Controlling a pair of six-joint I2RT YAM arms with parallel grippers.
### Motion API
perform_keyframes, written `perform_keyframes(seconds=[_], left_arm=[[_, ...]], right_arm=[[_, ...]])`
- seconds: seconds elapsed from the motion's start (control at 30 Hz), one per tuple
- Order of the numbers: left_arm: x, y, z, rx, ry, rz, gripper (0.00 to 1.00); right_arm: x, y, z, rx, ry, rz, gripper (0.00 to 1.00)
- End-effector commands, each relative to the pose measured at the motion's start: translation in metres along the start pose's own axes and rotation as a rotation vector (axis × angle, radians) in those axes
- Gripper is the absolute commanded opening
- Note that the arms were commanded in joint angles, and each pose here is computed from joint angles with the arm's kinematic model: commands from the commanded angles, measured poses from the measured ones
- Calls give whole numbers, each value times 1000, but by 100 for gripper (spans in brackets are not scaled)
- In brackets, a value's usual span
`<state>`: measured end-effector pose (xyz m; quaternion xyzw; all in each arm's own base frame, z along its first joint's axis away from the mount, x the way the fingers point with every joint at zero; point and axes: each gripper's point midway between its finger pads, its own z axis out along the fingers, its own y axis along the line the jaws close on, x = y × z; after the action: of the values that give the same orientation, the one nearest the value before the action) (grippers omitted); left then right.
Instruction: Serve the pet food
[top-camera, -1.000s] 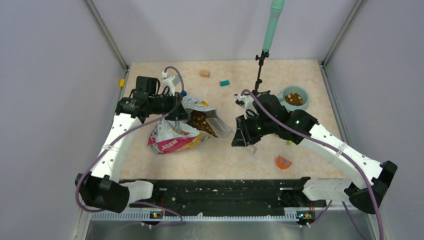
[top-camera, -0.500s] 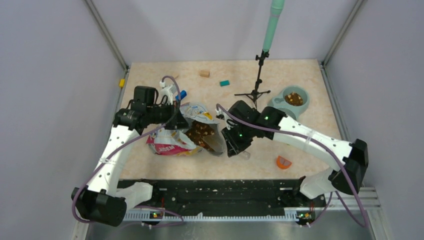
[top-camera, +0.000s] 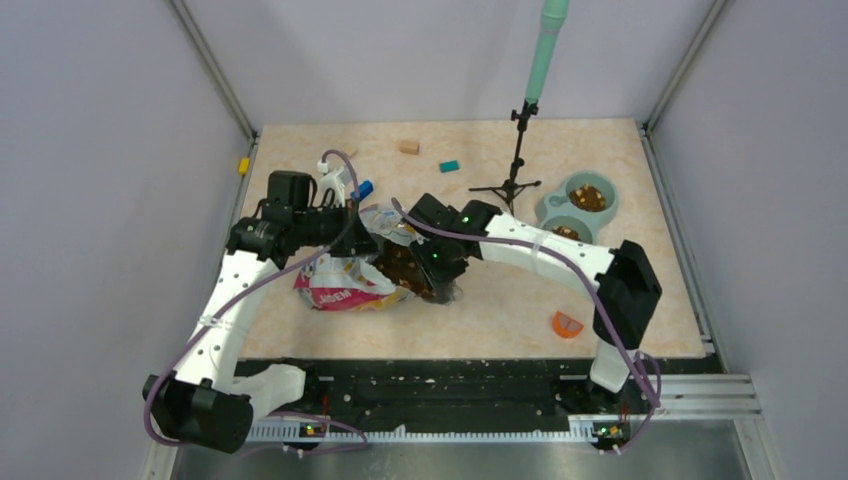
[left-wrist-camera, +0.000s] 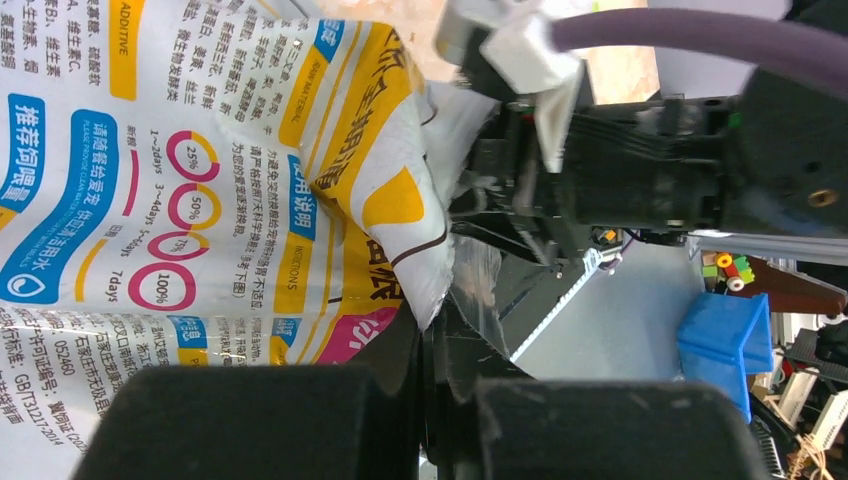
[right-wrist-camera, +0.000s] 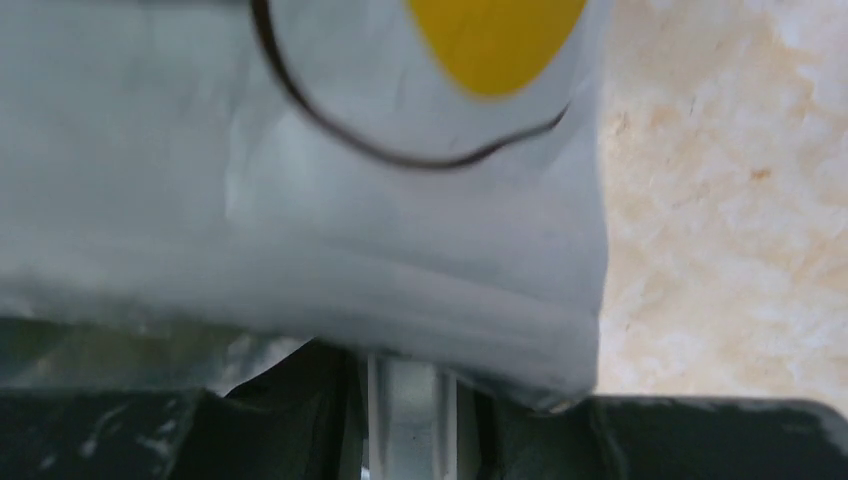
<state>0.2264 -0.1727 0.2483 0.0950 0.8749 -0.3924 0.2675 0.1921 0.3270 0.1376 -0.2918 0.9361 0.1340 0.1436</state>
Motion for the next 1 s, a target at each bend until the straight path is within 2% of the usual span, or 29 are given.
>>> perform_keyframes(seconds=[0.0, 0.17, 0.37, 0.63, 0.97], left_arm=[[-25, -38, -12, 145, -98, 100, 0], [-24, -40, -13, 160, -95, 121, 0], [-23, -40, -12, 165, -81, 125, 0], [-31, -28, -3, 113, -78, 110, 0], [-47, -24, 5, 102, -102, 77, 0]], right_arm=[[-37, -16, 26, 145, -113, 10, 0], [-70, -21, 47, 164, -305, 11, 0], [-96, -6, 36, 52, -578, -57, 0], [-83, -7, 10, 42, -694, -162, 0], [-42, -17, -31, 35, -650, -243, 0]])
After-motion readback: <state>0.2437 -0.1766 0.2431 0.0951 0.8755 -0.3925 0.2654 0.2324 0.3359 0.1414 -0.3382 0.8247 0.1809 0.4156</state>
